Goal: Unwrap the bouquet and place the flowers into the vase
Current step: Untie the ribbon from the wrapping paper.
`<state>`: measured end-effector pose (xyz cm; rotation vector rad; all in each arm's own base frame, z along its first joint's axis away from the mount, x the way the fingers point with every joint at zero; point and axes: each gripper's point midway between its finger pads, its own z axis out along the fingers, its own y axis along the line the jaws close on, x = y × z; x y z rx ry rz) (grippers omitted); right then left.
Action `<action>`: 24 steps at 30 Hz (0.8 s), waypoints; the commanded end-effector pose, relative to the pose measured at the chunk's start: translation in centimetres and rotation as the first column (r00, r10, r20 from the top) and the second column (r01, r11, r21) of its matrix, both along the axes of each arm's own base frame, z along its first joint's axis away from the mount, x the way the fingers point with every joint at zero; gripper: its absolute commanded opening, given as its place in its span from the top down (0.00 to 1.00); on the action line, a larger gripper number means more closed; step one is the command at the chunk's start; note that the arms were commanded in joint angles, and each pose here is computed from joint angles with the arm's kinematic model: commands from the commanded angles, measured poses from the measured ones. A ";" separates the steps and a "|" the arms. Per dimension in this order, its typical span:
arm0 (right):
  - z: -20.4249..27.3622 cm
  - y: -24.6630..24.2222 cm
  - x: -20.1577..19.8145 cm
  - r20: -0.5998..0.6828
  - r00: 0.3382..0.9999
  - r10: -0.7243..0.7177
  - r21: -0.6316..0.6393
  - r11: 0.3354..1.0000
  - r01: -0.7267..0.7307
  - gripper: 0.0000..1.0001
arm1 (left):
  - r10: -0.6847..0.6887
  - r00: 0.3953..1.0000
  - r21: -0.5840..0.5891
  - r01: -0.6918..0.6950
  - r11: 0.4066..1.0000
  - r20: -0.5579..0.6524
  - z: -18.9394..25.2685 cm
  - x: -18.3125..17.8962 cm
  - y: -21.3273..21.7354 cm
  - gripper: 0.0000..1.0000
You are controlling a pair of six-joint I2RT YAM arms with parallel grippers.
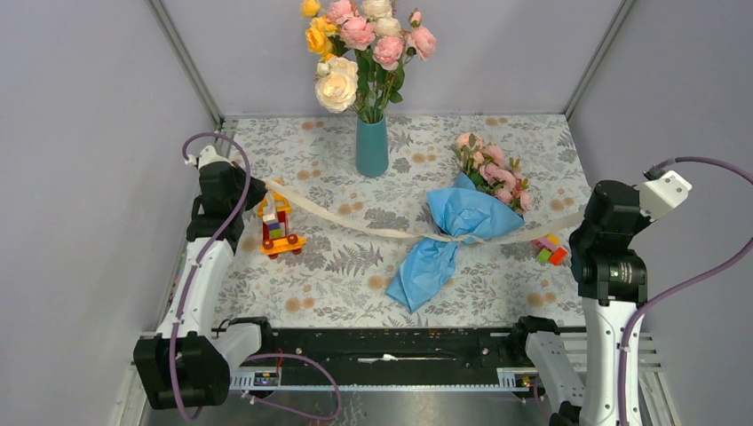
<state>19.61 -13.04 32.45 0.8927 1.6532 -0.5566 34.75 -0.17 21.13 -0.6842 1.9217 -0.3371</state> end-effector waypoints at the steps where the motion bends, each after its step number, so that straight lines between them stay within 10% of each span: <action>1: -0.6 -2.0 -1.1 -0.046 0.989 -0.140 -0.063 0.989 0.137 1.00 | -0.002 0.999 0.022 0.001 1.000 0.049 2.7 1.0 1.2 1.00; 10: -5.6 -2.5 -1.8 -0.074 0.969 -0.234 -0.038 0.972 0.232 0.94 | -0.053 0.998 0.031 0.053 0.998 0.012 2.6 1.4 0.6 0.94; 12: -7.4 -2.4 -2.1 -0.095 0.965 -0.245 -0.024 0.970 0.244 0.69 | -0.059 0.998 0.035 0.059 0.998 -0.009 2.1 1.2 0.6 0.68; 15: -9.2 -2.2 -2.2 -0.113 0.965 -0.238 -0.007 0.971 0.239 0.04 | -0.058 0.998 0.040 0.059 0.997 -0.031 1.7 0.7 0.7 0.24; 18: -9.7 -1.8 -2.1 -0.118 0.970 -0.213 0.020 0.976 0.217 0.00 | -0.072 0.996 0.074 0.076 0.994 -0.049 2.0 0.2 0.5 0.02; 24: -10.3 2.4 1.3 -0.094 0.989 0.118 0.153 0.983 -0.103 0.00 | -0.212 0.970 0.133 0.228 0.965 -0.119 2.2 -1.6 -2.3 0.01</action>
